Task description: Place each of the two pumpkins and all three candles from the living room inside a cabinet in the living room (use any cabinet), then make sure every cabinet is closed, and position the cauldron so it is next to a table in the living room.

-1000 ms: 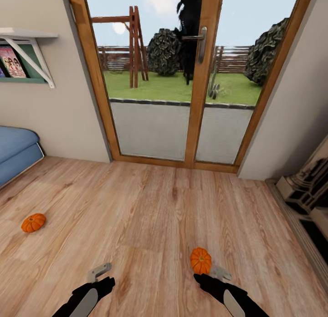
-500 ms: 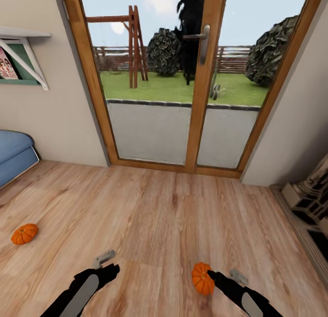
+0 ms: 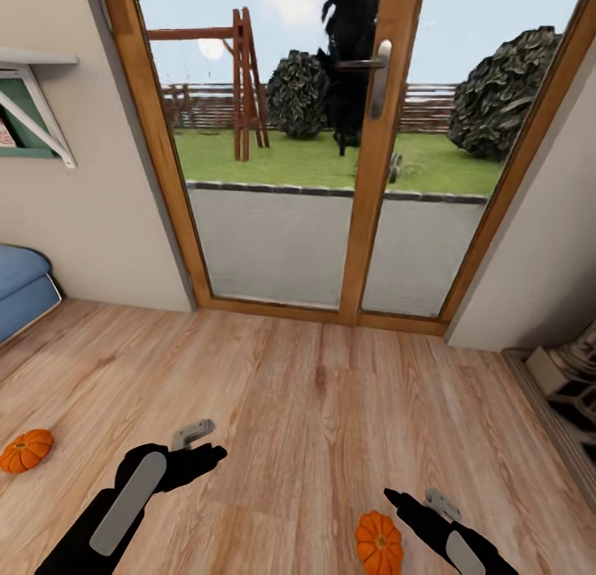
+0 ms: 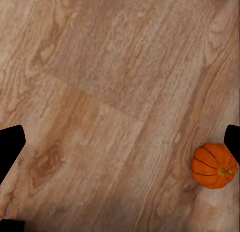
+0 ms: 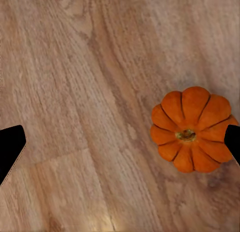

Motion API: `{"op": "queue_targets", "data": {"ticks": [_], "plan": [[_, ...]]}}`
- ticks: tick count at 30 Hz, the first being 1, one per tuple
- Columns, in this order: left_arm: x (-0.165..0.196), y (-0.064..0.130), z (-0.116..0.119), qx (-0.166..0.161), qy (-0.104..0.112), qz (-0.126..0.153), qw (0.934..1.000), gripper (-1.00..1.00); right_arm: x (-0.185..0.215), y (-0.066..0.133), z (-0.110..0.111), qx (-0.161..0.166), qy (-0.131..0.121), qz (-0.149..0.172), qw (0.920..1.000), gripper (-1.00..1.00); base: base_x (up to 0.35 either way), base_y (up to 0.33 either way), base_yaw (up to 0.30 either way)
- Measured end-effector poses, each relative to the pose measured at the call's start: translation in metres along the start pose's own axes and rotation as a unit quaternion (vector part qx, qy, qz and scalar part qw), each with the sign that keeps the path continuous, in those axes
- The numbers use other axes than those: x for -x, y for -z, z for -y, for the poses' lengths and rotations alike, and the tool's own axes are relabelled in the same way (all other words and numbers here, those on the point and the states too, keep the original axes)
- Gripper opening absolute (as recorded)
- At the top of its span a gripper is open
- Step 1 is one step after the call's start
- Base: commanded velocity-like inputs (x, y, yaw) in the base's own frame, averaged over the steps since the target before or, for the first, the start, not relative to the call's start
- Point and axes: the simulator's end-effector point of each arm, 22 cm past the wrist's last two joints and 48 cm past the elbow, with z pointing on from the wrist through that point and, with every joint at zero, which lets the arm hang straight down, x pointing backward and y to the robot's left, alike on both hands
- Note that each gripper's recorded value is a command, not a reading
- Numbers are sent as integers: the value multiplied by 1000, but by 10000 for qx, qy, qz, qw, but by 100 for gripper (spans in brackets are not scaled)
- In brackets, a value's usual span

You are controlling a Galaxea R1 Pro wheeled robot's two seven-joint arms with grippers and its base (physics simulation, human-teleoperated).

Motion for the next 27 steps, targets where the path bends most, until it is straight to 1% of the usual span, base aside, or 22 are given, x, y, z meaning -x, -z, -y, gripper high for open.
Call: {"op": "queue_targets", "data": {"ticks": [3, 6, 7, 8, 10, 18, 24, 27], "plan": [[0, 0, 0, -10, 15, -4, 10000, 100, -4, 0, 4, -50, -31, -40, 10000, 100, 72, 51, 0], [2, 1, 2, -32, 26, 22, 10000, 100, -3, 0, 9, -116, -14, 70, 9999, 100, 15, 11, 0], [2, 1, 3, -40, 26, 29, 10000, 100, -6, 0, 14, -172, -21, 92, 9998, 100, 4, 3, 0], [1, 0, 3, -45, 25, 35, 10000, 100, -14, -1, 21, -239, -46, 50, 9997, 100, 2, 2, 0], [0, -3, 3, -53, 22, 47, 10000, 100, -22, -4, 30, -303, -72, 4, 9995, 100, 1, 0, 0], [-8, -17, -2, -58, 12, 46, 10000, 100, -36, -15, 44, -390, -100, -65, 9992, 100, 0, 0, 0], [-14, -28, -6, -70, 12, 40, 10000, 100, -43, -25, 48, -331, -100, -89, 9994, 100, 0, 0, 0], [-19, -33, -4, -157, 81, -8, 9998, 100, -45, -30, 52, -329, -101, -95, 9994, 100, 0, 0, 0]]}}
